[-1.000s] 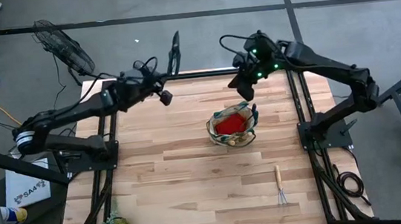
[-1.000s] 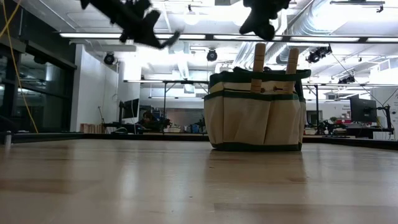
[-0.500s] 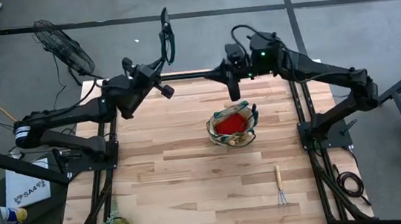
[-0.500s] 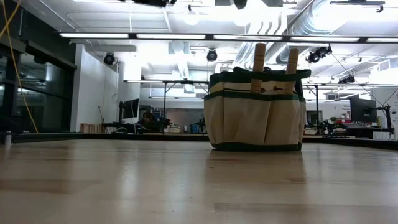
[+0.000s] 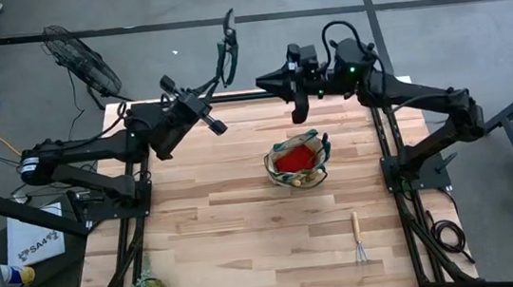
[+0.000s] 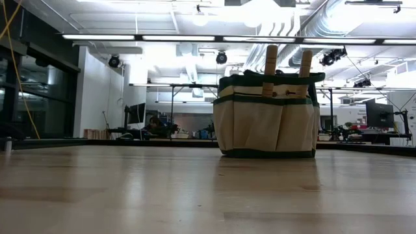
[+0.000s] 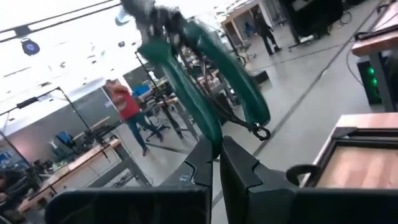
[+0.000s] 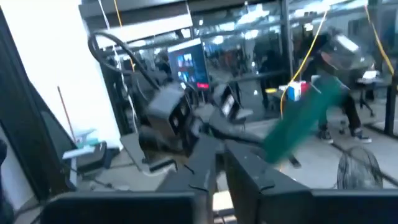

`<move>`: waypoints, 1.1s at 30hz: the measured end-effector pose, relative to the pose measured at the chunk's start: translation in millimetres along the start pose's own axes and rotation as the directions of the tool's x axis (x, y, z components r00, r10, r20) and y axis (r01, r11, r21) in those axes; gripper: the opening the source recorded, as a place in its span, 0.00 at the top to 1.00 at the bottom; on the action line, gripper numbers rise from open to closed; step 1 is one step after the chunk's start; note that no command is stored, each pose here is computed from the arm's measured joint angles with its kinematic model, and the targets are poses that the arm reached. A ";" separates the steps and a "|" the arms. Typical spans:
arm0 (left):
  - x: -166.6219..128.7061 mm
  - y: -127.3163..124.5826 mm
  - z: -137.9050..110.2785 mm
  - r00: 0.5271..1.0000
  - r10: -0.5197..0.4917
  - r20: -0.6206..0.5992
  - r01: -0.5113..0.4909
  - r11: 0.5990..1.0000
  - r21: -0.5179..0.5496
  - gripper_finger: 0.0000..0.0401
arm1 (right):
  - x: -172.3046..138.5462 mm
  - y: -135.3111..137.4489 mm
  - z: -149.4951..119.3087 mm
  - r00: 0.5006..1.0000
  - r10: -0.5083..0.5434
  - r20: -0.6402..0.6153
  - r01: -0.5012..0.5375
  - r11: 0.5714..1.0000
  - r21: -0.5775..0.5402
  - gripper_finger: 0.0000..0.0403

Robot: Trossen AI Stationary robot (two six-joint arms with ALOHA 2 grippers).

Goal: Pick & Place Garden tools in Gardening bag
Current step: Put the shear scissor into the gardening bag

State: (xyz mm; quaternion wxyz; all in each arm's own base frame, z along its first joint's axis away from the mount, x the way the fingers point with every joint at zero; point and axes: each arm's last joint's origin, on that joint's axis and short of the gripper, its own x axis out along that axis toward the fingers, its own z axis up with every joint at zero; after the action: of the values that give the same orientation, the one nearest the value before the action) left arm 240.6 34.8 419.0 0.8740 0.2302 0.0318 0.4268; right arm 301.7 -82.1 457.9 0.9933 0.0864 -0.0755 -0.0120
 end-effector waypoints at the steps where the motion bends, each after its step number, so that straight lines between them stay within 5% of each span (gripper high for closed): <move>1: 0.2 -0.3 0.2 1.000 -0.004 0.005 0.004 1.000 -0.002 1.00 | 0.8 1.7 -0.1 1.000 -0.008 0.007 0.008 1.000 -0.001 0.88; 11: 0.9 -0.7 1.0 1.000 -0.005 0.014 0.005 1.000 -0.010 0.99 | 13.0 15.7 -12.1 0.974 -0.226 0.033 0.229 0.967 -0.111 0.58; 23: -5.8 -10.0 -2.8 0.998 -0.042 -0.045 0.043 0.999 0.027 1.00 | 12.5 19.4 -32.2 0.945 -0.293 -0.149 0.272 0.951 -0.144 0.56; 33: -6.2 -11.7 -7.0 0.996 -0.038 -0.086 0.039 0.999 0.012 1.00 | -5.3 6.5 -38.7 0.839 -0.463 -0.285 0.441 0.886 -0.141 0.56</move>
State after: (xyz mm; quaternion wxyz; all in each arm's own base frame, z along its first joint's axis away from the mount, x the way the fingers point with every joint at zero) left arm 243.4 26.5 406.9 0.8783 0.2168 0.0767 0.4192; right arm 302.4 -69.0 420.6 0.9640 0.0676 0.1046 -0.2348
